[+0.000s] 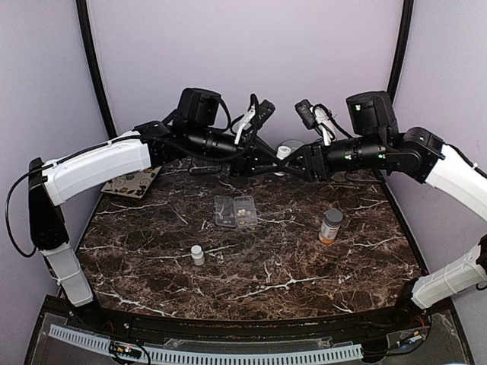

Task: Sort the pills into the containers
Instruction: Screw the lid of the pill bottle onto the pill bottle.

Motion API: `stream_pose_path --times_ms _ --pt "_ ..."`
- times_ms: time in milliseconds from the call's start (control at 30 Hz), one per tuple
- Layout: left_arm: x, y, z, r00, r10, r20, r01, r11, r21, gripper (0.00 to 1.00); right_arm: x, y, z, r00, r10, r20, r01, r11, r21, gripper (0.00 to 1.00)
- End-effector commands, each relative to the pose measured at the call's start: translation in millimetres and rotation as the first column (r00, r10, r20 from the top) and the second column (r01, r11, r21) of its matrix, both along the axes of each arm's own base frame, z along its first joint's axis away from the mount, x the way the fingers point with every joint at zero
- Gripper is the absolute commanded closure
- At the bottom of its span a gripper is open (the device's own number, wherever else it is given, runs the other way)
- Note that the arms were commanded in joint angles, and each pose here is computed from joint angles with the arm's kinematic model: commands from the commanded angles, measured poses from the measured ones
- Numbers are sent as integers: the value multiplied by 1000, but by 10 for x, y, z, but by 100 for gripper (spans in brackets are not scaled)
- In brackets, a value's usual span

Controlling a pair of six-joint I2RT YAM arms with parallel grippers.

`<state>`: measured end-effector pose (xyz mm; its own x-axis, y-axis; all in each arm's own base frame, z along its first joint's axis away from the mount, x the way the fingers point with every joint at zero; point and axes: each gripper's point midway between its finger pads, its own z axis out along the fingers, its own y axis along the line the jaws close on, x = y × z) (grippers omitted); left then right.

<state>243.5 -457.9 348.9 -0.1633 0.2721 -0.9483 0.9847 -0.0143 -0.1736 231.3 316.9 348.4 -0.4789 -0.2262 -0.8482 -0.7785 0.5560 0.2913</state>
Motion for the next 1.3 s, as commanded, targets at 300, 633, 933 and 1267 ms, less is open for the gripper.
stream_pose_path --times_ms 300,633,933,1267 --pt "154 44 56 978 191 77 -190 981 -25 100 268 -167 272 978 -198 60 193 978 84 48" --pt "302 23 -24 957 272 96 -272 962 -10 100 362 -108 203 972 -234 5 233 970 70 48" --pt "353 6 -82 944 307 122 -310 951 13 100 392 -37 224 971 -240 5 239 968 76 48" --pt "364 10 -93 939 317 132 -322 947 21 100 398 55 166 973 -231 10 230 972 39 49"
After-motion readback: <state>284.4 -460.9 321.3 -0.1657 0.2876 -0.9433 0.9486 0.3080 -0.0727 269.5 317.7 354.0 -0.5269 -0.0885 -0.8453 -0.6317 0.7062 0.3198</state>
